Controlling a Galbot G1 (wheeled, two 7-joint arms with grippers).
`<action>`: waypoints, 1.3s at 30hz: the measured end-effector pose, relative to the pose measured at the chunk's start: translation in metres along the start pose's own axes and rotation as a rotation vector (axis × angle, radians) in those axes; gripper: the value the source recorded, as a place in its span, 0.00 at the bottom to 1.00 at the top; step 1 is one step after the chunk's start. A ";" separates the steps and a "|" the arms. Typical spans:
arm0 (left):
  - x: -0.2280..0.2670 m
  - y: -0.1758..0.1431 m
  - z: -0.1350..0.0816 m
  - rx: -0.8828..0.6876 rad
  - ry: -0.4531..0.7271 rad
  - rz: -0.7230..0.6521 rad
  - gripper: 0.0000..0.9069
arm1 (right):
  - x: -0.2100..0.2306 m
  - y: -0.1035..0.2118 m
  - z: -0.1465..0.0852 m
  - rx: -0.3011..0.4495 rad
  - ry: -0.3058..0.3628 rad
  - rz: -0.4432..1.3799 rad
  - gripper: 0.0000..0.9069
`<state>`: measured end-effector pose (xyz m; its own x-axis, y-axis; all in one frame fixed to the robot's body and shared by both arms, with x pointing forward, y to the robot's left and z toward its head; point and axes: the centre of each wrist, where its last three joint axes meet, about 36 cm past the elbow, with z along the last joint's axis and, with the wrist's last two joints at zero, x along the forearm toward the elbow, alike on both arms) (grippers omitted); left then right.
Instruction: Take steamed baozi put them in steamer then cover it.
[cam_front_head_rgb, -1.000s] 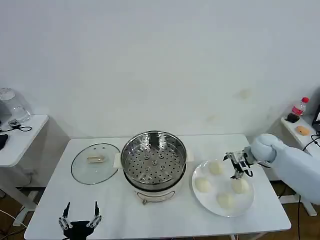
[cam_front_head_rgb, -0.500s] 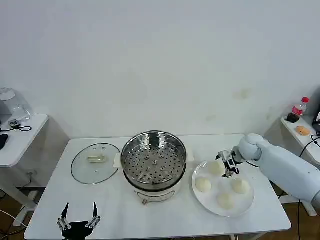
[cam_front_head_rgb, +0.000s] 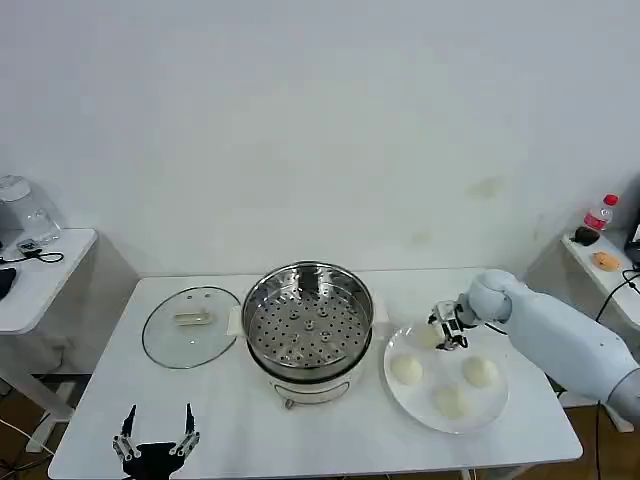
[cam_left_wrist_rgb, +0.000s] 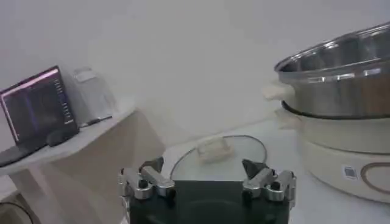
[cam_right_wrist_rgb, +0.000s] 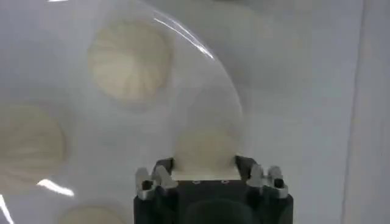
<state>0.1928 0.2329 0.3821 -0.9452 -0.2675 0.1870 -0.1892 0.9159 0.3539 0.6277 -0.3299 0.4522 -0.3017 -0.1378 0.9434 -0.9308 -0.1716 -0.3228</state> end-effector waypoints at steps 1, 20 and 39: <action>0.000 0.000 0.000 0.000 0.000 0.000 1.00 | 0.002 0.000 0.000 0.001 -0.001 -0.001 0.67; 0.000 0.002 -0.001 0.002 -0.002 0.006 1.00 | 0.114 -0.061 -0.017 0.081 -0.093 0.138 0.68; 0.008 0.010 -0.012 0.010 -0.017 -0.019 1.00 | 0.202 -0.138 -0.153 0.380 -0.274 0.229 0.68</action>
<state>0.1869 0.2361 0.3983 -0.9459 -0.2797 0.1647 -0.2097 0.9139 0.3476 0.6632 -0.1853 0.6991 -0.3763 -0.4547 0.8073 -0.6916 -0.4419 -0.5713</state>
